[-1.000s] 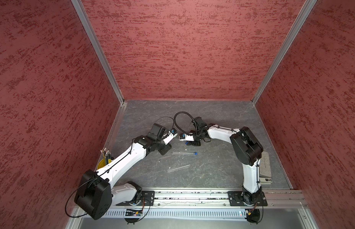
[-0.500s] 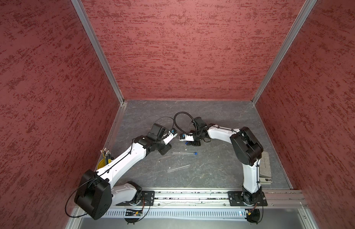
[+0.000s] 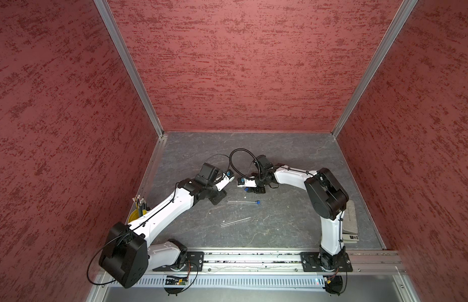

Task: Insert stoppers into test tubes
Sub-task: Pick up the stopper from the center of the board.

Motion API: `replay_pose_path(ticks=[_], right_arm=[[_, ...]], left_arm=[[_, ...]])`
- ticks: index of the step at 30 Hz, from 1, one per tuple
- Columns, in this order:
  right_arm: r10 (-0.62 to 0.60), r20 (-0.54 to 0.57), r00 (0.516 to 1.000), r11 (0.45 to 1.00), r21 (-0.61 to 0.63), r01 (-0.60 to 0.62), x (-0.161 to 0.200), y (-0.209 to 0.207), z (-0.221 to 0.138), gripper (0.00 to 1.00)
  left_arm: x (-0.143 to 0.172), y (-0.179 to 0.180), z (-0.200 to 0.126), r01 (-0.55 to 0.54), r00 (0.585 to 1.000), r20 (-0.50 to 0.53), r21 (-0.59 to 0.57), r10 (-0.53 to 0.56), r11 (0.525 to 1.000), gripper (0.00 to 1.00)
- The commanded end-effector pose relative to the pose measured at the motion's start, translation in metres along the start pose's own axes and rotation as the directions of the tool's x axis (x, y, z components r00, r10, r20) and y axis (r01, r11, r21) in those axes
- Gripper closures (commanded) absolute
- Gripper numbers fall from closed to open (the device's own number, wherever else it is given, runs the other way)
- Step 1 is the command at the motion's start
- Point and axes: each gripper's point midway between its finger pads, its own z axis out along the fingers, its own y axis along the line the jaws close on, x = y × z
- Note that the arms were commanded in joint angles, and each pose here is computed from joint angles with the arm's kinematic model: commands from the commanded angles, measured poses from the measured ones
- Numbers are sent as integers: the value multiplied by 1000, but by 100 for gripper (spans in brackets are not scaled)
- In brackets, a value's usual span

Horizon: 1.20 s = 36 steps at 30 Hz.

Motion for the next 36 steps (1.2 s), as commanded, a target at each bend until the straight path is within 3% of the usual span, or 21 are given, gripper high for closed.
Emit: replay_pose_path(ticks=[1, 15, 24, 36], right_arm=[[-49, -53, 997, 998, -43, 47, 13, 16, 0, 71], [-35, -45, 998, 999, -29, 33, 10, 11, 0, 78], [-7, -27, 1000, 1000, 9, 7, 4, 3, -7, 78], [71, -30, 997, 992, 102, -68, 15, -2, -39, 78]], left_arm=[[2, -1, 3, -14, 1000, -9, -2, 14, 1000, 52], [3, -8, 2, -38, 999, -9, 12, 38, 999, 52], [8, -27, -4, -123, 992, -10, 30, 123, 992, 51], [25, -75, -22, -169, 984, -11, 242, 177, 955, 50]])
